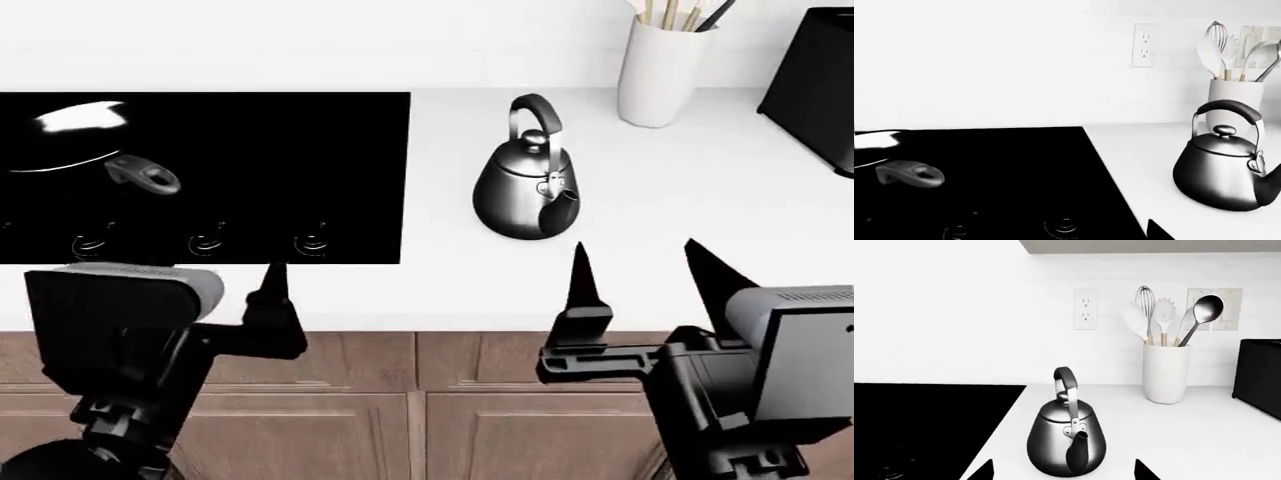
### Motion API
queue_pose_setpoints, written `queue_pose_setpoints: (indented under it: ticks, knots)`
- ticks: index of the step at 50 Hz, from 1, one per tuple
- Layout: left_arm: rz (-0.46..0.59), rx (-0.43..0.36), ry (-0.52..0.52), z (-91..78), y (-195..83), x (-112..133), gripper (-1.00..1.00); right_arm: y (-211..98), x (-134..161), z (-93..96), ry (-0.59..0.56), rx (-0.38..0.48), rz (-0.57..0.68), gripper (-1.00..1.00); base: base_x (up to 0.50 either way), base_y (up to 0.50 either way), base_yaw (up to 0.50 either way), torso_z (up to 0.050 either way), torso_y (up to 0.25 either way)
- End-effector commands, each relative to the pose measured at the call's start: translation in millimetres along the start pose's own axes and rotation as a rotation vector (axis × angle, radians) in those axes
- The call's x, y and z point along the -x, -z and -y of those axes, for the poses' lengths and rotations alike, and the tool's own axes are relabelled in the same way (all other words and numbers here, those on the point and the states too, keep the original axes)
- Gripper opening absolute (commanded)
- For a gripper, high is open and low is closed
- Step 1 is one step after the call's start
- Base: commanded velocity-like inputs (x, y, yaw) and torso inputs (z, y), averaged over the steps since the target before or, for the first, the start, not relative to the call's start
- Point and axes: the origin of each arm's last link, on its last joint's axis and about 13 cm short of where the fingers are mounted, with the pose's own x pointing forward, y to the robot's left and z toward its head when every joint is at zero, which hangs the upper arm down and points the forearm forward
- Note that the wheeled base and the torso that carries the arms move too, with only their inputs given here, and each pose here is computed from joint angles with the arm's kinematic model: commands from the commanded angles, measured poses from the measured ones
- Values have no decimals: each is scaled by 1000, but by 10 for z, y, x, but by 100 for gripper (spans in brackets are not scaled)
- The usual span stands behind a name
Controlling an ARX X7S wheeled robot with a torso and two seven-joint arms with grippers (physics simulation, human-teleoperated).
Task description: Pick the kettle from the counter and place it on a stove burner. Then turn the burner on.
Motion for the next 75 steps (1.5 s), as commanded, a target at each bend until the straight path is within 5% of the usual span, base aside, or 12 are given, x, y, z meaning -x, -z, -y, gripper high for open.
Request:
queue_pose_setpoints:
  ticks: [1,43,52,62,75]
  knots:
    - [13,-104,43,-3,-247,67,100,-326,183,158,97,93,-92,100,0,0,0,0,0]
    - [18,-113,27,-21,-248,106,100,-387,161,152,51,129,-80,100,302,0,0,0,0]
    - [21,-117,19,-17,-256,120,100,-485,-89,105,-104,76,-198,100,0,0,0,0,0]
    - [29,-106,8,-44,-273,129,100,-575,-448,147,-111,-3,-227,100,0,0,0,0,0]
    - [26,-97,4,-63,-251,101,100,-603,-796,133,-85,70,-357,100,0,0,0,0,0]
